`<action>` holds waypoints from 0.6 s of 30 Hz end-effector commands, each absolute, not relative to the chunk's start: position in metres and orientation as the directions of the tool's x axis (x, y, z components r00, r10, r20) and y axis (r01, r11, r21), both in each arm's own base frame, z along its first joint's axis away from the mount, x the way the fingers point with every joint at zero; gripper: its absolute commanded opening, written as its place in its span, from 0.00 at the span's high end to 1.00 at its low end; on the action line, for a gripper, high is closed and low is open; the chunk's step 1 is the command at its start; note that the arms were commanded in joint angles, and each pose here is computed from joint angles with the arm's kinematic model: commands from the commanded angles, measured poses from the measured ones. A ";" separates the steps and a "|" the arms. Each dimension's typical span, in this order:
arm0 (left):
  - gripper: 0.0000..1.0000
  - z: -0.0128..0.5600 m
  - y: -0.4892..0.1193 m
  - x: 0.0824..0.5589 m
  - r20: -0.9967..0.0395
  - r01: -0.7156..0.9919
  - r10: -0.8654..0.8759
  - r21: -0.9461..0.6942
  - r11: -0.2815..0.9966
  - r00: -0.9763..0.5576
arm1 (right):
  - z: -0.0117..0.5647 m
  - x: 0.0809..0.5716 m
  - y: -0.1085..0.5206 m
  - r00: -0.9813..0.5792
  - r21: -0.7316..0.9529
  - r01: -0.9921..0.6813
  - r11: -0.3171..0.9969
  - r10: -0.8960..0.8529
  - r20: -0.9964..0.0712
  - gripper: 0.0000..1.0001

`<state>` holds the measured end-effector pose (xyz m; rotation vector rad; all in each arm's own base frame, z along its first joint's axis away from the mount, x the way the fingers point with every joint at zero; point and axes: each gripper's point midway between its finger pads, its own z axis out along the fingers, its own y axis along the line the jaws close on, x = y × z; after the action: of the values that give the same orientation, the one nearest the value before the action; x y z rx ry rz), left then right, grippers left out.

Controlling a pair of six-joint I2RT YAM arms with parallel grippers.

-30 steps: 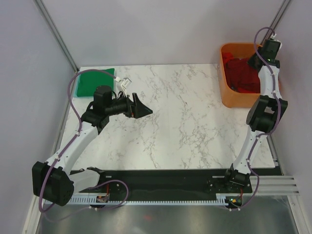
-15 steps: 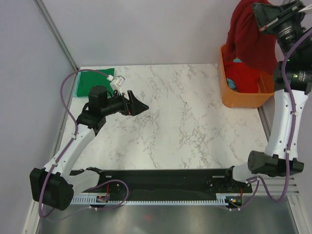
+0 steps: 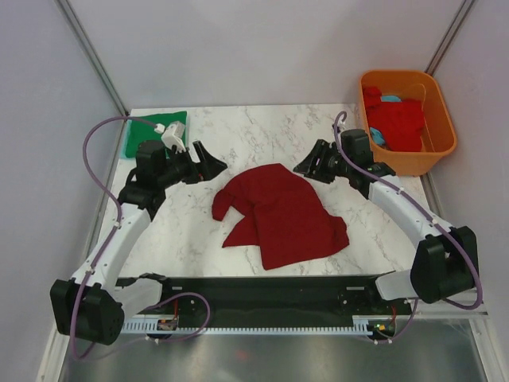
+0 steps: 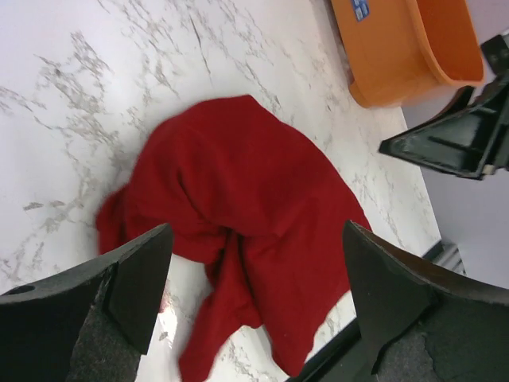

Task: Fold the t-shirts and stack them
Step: Move the tshirt to the center of the board, then flatten the tshirt out

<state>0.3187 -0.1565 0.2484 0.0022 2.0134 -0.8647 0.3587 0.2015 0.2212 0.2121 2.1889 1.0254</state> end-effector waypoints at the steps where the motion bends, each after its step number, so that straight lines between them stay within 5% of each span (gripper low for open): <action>1: 0.06 0.239 -0.171 0.316 -0.688 0.333 -0.306 -0.630 0.701 -0.658 | 0.184 0.339 0.175 -0.751 0.606 -0.022 0.795 0.387 -0.535 0.43; 9: 0.15 0.202 -0.208 0.295 -0.525 0.342 -0.189 -0.747 0.570 -0.830 | 0.133 0.269 0.115 -0.682 0.514 0.295 0.805 0.554 -0.478 0.39; 12: 0.17 0.167 -0.211 0.268 -0.430 0.263 -0.174 -0.774 0.575 -0.886 | 0.102 0.244 0.109 -0.706 0.489 0.331 0.807 0.556 -0.438 0.39; 18: 0.17 0.116 -0.197 0.244 -0.402 0.151 -0.212 -0.702 0.696 -0.891 | 0.065 0.215 0.130 -0.795 0.446 0.274 0.852 0.462 -0.394 0.41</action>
<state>0.2481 -0.2042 0.1254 0.0423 2.4340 -1.1390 0.2186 0.1236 0.0703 0.5589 2.5153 0.5202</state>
